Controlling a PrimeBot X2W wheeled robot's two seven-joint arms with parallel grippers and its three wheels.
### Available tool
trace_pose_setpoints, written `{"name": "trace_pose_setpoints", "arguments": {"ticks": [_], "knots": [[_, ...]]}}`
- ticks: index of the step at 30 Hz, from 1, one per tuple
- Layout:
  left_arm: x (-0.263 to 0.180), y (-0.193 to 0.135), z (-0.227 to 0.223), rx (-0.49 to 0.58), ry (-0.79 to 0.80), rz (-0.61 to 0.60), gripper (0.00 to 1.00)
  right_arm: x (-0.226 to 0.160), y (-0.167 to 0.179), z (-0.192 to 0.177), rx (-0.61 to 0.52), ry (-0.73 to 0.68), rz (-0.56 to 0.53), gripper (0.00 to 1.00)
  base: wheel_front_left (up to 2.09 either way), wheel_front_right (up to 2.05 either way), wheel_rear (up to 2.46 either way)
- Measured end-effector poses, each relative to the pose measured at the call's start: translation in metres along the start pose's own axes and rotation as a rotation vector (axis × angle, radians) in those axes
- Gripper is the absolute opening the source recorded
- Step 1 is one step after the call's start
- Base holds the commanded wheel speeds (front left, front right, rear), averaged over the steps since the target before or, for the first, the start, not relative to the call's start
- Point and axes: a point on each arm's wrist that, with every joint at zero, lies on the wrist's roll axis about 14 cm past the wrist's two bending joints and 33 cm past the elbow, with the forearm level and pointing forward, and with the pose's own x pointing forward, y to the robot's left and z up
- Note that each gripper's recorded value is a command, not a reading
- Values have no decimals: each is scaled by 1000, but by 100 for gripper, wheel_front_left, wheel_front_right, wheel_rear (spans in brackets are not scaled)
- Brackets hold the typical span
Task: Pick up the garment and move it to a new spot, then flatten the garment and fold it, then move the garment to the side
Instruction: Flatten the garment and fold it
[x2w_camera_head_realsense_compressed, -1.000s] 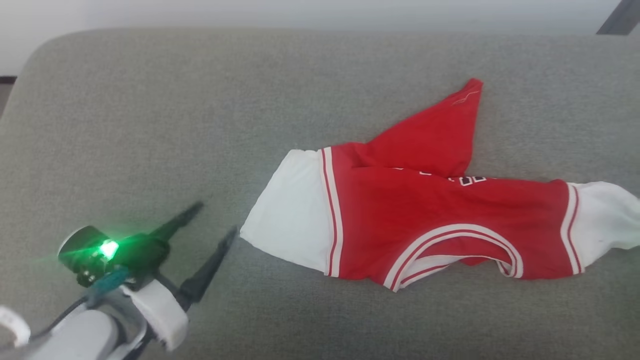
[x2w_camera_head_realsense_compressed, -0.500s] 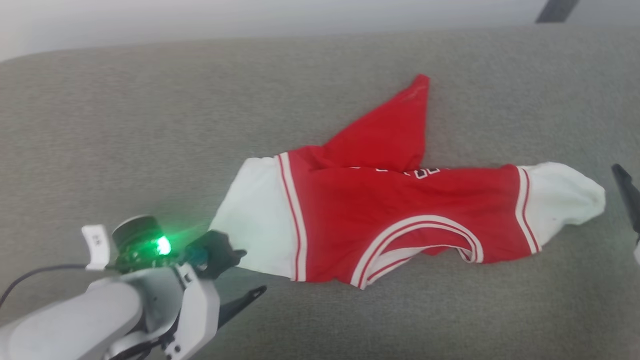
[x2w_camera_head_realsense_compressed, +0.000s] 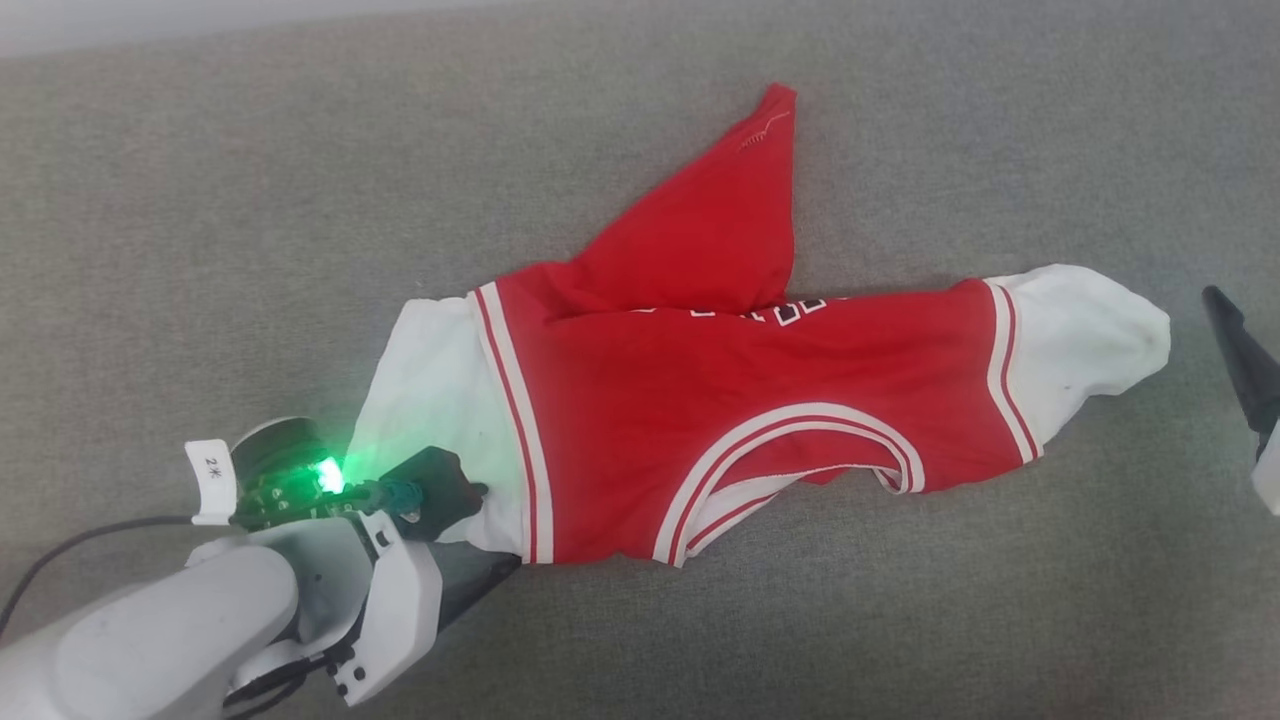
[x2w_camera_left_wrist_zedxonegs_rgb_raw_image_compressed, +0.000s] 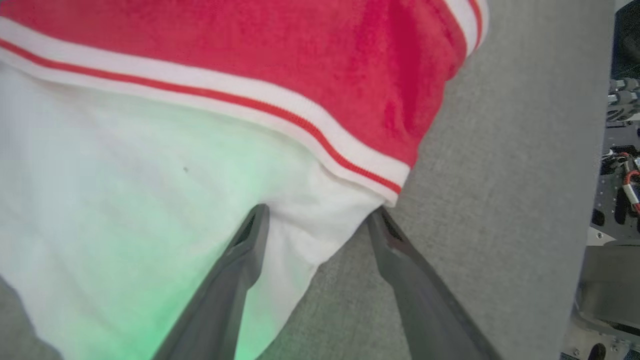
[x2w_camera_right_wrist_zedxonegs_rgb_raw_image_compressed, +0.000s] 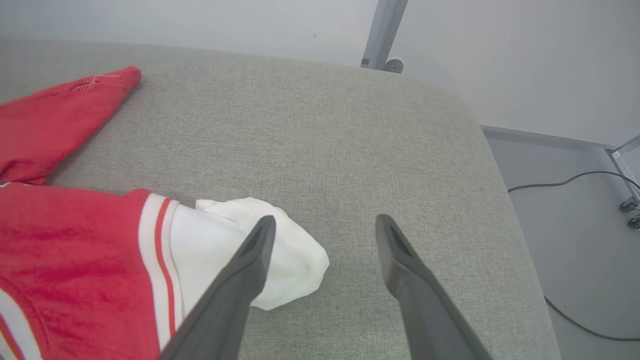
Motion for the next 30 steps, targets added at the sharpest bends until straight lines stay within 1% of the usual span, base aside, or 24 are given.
{"name": "trace_pose_setpoints", "arguments": {"ticks": [1, 2, 3, 4, 6, 8, 15, 19, 23, 27, 29, 30], "knots": [[2, 1, 0, 1, -2, 0, 97, 0, 1, -1, -4, 3, 2, 100, 0, 0, 0], [4, 2, -1, -3, -6, -2, 45, 1, 3, -1, -17, 9, 12, 100, 0, 0, 0], [5, 3, -1, -4, -10, -3, 9, 2, 6, -2, -31, 16, 25, 100, 0, 0, 0], [7, 5, -1, -6, -15, -1, 0, 2, 12, -2, -42, 21, 48, 100, 0, 0, 0], [9, 8, 0, -14, -22, -1, 0, 4, 23, -6, -63, 44, 96, 100, 0, 0, 0], [11, 13, 2, -18, -35, 8, 0, 2, 32, -18, -96, 101, 147, 100, 0, 0, 0], [16, 18, 2, -50, -57, 5, 0, -10, 42, -70, -132, 396, 251, 100, 0, 0, 0], [19, 20, 3, -62, -71, -2, 0, -2, 48, -76, -161, 458, 277, 100, 0, 0, 0], [23, 23, 2, -75, -82, -10, 0, 20, 62, -76, -162, 463, 308, 100, 0, 0, 0], [27, 25, -1, -91, -87, -16, 0, 35, 71, -94, -179, 535, 328, 100, 0, 0, 0], [27, 26, -2, -100, -92, -13, 0, 41, 72, -100, -210, 568, 331, 100, 0, 0, 0], [28, 26, -2, -108, -95, -12, 0, 43, 72, -103, -222, 582, 334, 85, 0, 0, 0]]}}
